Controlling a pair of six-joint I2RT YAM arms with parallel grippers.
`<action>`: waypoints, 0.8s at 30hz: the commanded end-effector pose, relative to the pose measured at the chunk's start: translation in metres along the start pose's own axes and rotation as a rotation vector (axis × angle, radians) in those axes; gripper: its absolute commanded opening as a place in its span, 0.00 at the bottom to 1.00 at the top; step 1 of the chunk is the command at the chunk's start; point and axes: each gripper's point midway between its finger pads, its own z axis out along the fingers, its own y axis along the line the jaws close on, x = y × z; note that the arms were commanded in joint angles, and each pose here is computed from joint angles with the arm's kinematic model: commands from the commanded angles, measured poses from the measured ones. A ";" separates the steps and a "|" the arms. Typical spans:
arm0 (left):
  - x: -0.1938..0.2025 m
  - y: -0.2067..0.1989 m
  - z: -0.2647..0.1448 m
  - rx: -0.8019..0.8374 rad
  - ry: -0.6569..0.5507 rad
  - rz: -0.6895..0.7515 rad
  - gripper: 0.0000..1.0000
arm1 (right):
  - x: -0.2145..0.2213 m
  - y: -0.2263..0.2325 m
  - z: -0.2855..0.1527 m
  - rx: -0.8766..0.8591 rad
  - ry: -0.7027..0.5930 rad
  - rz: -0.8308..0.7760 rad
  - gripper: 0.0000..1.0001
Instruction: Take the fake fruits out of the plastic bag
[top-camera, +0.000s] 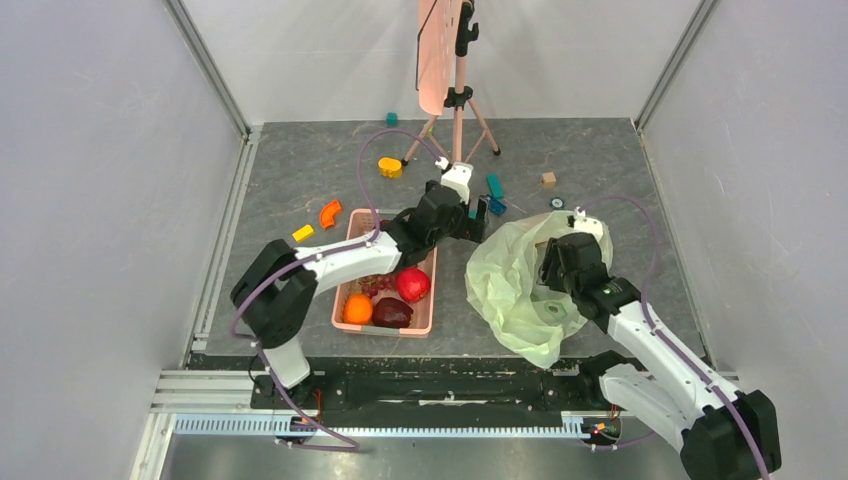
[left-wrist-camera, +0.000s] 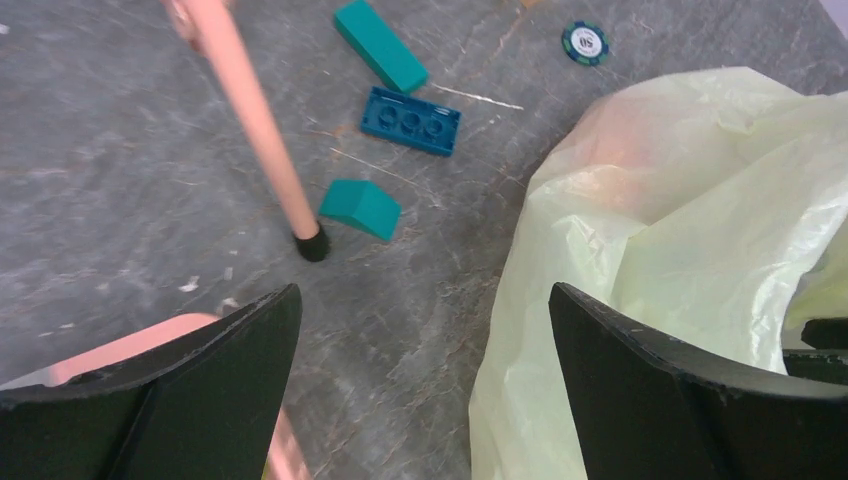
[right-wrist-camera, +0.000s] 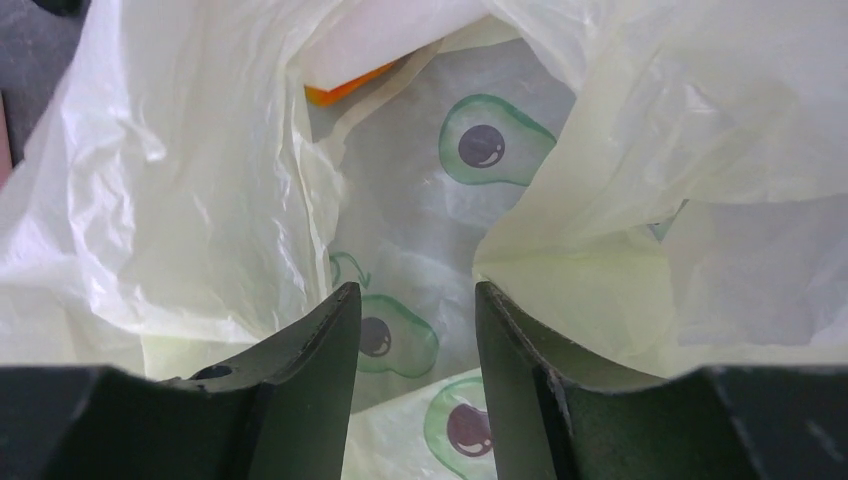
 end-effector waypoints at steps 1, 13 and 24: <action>-0.010 -0.038 0.016 0.161 -0.031 -0.130 1.00 | -0.019 -0.005 0.003 0.037 -0.074 0.097 0.49; 0.067 -0.087 -0.021 0.296 0.089 -0.164 1.00 | -0.031 -0.027 0.012 0.107 -0.102 0.142 0.53; 0.105 -0.136 -0.086 0.414 0.120 -0.183 1.00 | -0.041 -0.037 0.010 0.085 -0.113 0.169 0.54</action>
